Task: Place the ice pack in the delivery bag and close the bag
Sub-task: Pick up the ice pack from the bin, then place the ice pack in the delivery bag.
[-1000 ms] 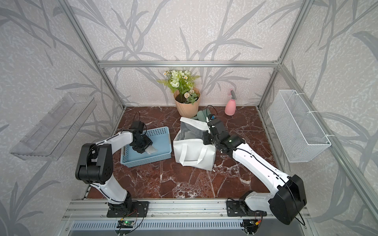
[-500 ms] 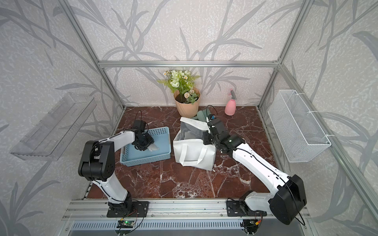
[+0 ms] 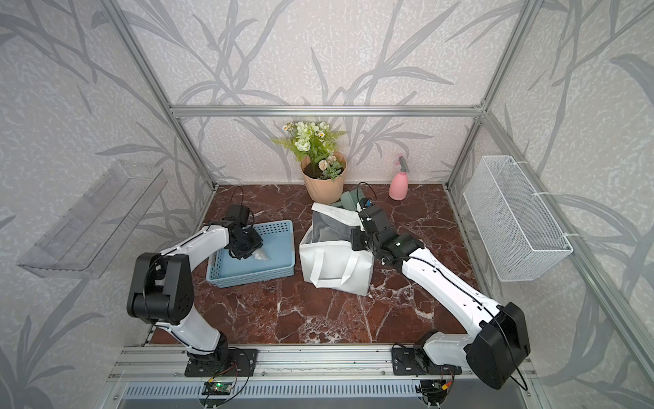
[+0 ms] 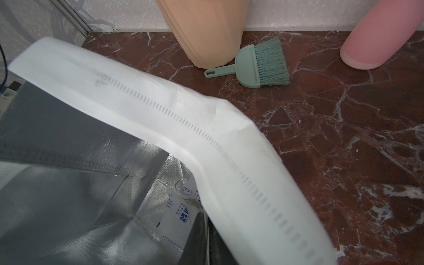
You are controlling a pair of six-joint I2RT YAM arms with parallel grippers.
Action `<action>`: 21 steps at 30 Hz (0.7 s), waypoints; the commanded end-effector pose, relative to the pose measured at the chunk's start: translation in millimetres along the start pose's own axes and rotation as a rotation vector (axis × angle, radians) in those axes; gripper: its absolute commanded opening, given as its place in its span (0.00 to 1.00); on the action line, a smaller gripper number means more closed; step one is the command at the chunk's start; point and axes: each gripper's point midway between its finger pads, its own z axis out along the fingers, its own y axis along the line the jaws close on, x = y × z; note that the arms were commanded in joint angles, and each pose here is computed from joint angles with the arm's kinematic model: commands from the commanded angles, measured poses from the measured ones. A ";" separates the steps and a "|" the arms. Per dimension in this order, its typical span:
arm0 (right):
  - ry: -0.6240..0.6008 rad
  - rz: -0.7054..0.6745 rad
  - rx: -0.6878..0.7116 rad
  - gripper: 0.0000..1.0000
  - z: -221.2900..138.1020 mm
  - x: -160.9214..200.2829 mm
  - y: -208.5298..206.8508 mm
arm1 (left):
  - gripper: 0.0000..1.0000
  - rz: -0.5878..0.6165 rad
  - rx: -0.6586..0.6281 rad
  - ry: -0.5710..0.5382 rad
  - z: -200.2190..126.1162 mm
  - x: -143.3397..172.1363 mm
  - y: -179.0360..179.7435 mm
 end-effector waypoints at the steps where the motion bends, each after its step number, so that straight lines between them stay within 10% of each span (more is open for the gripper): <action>1: 0.070 -0.004 0.027 0.08 2.0 14.7 -5.9 | 0.22 0.073 0.116 -0.118 -52.8 -28.3 -32.0; 12: 0.034 -0.004 0.026 0.08 -12.1 6.5 -8.6 | 0.21 0.579 0.607 -0.509 -238.5 -27.9 -181.9; 21: 0.019 -0.003 0.001 0.08 -19.3 1.2 -5.9 | 0.22 0.943 0.984 -0.481 -288.1 84.4 -279.2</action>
